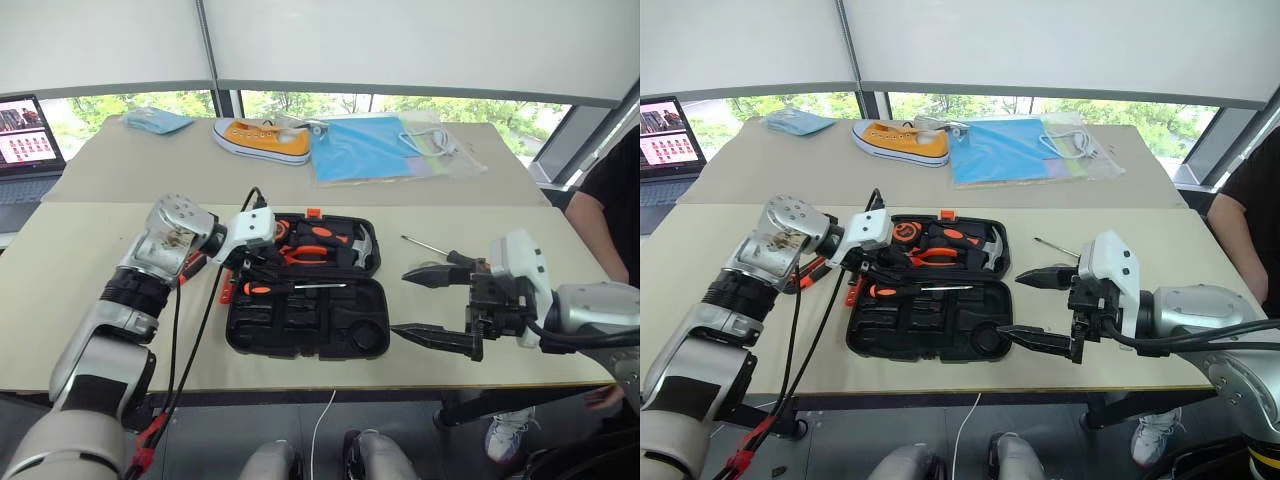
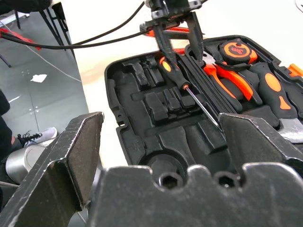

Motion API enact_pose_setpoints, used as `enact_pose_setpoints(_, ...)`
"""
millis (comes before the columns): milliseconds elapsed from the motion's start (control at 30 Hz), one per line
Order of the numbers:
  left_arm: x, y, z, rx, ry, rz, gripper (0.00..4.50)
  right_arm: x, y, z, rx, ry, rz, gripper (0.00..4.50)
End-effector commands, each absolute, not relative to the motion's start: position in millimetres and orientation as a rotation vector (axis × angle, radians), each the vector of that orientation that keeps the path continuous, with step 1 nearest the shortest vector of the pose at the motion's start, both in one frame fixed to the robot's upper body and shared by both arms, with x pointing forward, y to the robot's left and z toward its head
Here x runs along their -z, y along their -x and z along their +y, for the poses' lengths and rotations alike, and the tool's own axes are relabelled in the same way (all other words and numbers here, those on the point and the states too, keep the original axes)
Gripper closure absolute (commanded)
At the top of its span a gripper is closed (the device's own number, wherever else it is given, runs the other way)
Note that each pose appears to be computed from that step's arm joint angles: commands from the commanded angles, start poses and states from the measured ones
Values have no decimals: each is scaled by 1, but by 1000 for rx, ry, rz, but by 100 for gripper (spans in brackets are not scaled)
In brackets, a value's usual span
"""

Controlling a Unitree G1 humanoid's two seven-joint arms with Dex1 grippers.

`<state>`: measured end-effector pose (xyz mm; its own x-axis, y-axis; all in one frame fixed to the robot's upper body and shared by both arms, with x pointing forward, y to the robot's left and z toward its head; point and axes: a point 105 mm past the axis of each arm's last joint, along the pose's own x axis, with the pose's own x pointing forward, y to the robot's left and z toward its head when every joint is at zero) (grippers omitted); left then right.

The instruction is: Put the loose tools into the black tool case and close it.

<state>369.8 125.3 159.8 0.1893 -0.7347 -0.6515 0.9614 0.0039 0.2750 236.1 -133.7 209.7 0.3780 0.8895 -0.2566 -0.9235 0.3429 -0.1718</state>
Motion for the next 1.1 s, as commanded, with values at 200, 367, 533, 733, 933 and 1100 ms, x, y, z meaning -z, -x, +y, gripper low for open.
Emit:
enact_pose_setpoints(200, -138, -367, 119, 1417, -848, 427, 448, -211, -241, -140, -1134, 320, 93, 0)
enact_pose_setpoints(367, -123, -362, 122, 1445, -921, 468, 448, -207, -244, -144, -1102, 315, 102, 0)
enact_pose_setpoints(533, -123, -365, 122, 1433, -930, 455, 448, -201, -247, -151, -1065, 325, 119, 0)
enact_pose_setpoints(733, -141, -366, 113, 1450, -864, 385, 448, -199, -248, -155, -1051, 326, 123, 0)
enact_pose_setpoints(933, -125, -357, 113, 1512, -974, 392, 448, -199, -252, -154, -1049, 325, 119, 0)
enact_pose_setpoints(1100, -118, -359, 108, 1517, -1037, 373, 448, -197, -252, -155, -1048, 327, 119, 0)
